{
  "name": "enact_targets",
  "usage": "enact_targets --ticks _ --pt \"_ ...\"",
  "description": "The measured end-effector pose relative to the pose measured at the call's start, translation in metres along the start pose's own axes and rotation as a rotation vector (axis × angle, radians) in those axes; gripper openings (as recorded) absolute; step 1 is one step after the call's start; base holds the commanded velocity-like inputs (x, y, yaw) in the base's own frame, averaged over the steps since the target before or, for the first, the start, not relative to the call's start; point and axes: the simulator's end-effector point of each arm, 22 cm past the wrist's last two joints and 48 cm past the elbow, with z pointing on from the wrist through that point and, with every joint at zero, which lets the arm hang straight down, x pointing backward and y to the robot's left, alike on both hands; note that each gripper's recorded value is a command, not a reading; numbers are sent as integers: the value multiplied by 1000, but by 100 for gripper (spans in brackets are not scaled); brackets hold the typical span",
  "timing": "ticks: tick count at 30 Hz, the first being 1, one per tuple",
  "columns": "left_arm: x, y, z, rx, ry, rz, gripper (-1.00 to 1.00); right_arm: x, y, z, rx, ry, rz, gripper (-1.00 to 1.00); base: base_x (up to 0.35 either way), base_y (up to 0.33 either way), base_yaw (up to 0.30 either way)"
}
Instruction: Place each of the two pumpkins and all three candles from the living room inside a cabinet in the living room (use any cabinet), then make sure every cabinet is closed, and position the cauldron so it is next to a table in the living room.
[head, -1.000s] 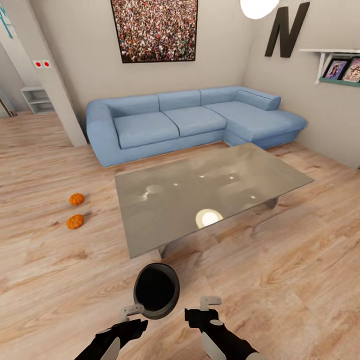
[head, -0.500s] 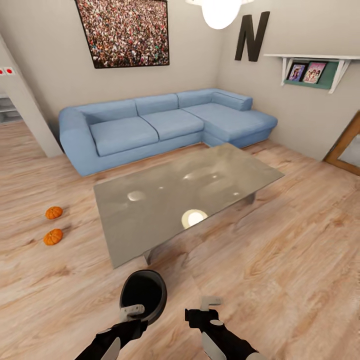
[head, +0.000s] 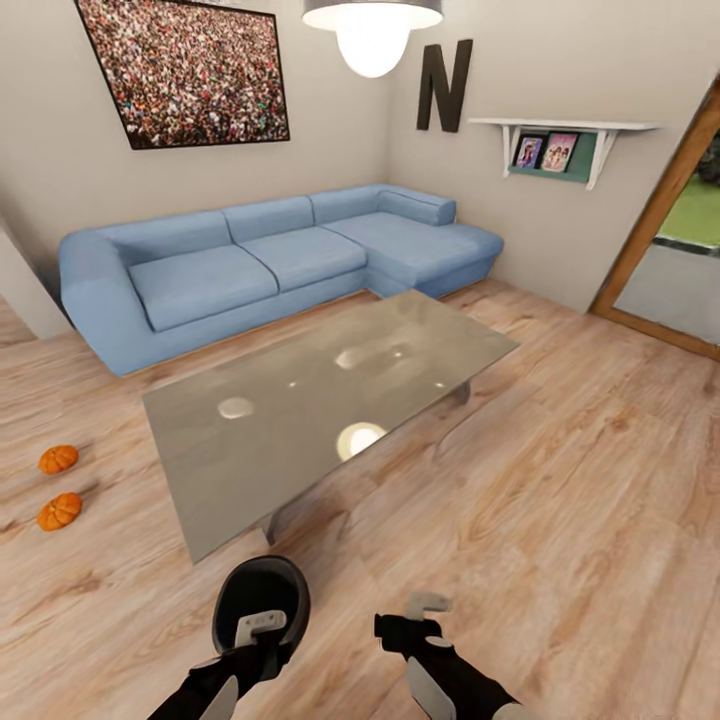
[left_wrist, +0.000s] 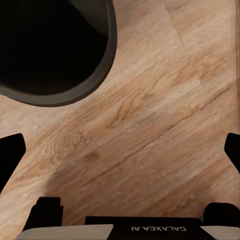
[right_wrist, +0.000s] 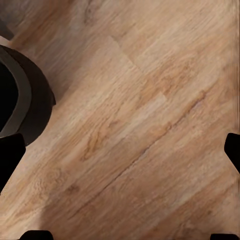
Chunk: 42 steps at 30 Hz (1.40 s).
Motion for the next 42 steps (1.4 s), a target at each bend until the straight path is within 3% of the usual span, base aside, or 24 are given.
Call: enact_targets --ticks 4,11,22,35,42 --pt "-2 2 -6 -10 -1 1 100 -4 -8 -5 16 2 45 100 0 0 -252" --pt "-6 14 -18 -93 -5 3 100 -15 -16 -16 37 -12 118 100 0 0 -244" --pt "-13 13 -27 -103 -18 18 100 -11 -42 -22 92 -4 259 100 0 0 -240" --pt "-23 7 -31 -91 -44 24 100 -9 -47 -25 105 0 274 100 11 0 -239" --pt "-27 5 -33 -92 -54 29 100 1 -49 -26 109 24 344 100 216 -21 -239"
